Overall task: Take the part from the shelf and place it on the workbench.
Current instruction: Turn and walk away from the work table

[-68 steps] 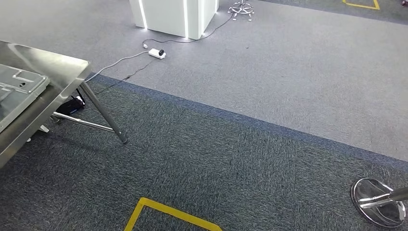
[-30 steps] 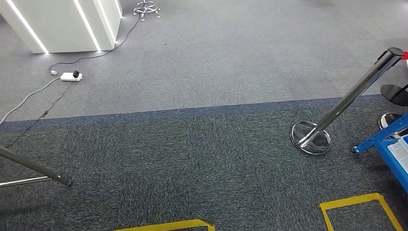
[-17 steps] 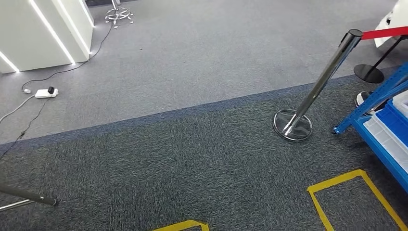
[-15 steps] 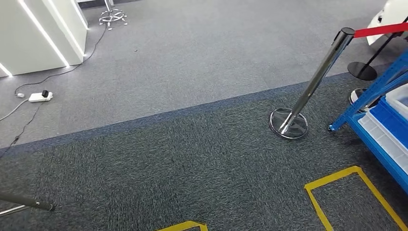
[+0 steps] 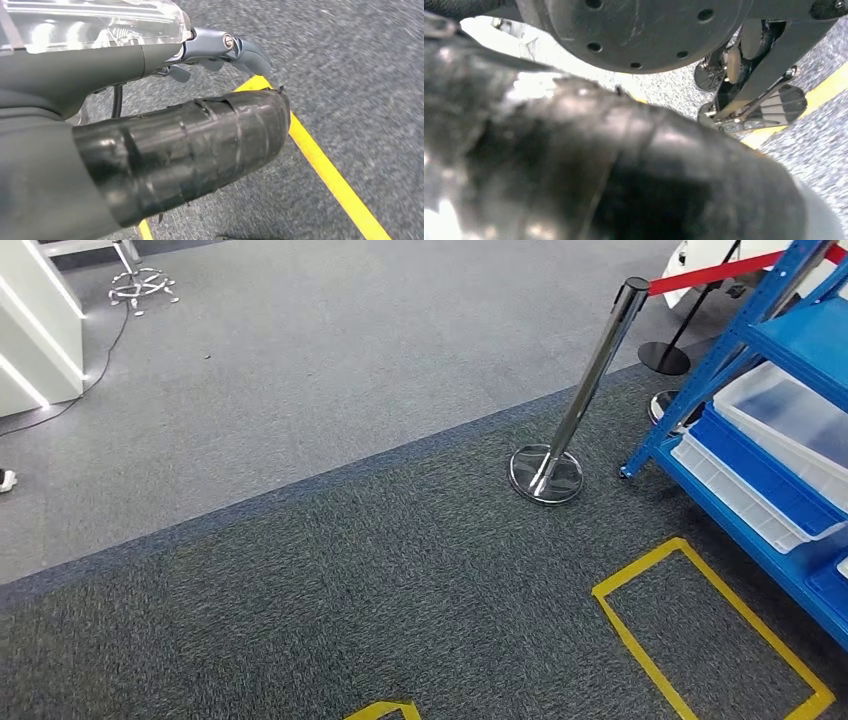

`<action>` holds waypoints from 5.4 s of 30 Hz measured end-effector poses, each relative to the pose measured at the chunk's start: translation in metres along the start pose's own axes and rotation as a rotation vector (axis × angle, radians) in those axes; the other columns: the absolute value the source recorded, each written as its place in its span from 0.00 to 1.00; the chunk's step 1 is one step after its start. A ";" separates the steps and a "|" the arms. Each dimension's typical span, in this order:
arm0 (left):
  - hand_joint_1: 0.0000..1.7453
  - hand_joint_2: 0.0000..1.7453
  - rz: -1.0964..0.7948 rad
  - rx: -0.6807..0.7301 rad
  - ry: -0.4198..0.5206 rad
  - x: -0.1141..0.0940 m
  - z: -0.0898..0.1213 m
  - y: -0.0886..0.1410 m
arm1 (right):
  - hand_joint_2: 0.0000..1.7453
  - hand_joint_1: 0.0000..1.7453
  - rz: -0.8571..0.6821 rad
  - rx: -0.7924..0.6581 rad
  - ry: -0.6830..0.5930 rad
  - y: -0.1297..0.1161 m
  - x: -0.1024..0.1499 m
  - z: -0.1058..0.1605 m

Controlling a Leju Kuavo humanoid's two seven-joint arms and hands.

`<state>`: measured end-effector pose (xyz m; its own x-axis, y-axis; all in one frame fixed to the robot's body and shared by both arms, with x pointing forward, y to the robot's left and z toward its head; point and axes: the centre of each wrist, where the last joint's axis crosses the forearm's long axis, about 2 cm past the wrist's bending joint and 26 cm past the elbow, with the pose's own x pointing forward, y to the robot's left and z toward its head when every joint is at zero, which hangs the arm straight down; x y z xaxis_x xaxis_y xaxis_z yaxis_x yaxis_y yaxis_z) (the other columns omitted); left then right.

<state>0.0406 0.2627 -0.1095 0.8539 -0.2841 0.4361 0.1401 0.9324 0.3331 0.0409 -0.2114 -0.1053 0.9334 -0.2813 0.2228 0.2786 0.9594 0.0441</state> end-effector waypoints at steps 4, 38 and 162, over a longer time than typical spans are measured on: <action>0.00 0.00 0.001 0.000 -0.001 0.001 0.000 0.000 | 0.00 0.00 0.002 0.000 -0.001 0.000 0.000 0.000; 0.00 0.00 0.004 -0.010 -0.005 0.005 -0.001 -0.001 | 0.00 0.00 0.023 0.009 0.008 0.000 0.001 0.000; 0.00 0.00 0.001 -0.030 -0.011 0.005 -0.001 -0.003 | 0.00 0.00 0.066 0.001 0.023 0.000 0.001 0.000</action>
<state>0.0453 0.2587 -0.1089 0.8487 -0.2855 0.4453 0.1544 0.9389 0.3077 0.0419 -0.2116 -0.1053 0.9547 -0.2173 0.2033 0.2155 0.9760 0.0314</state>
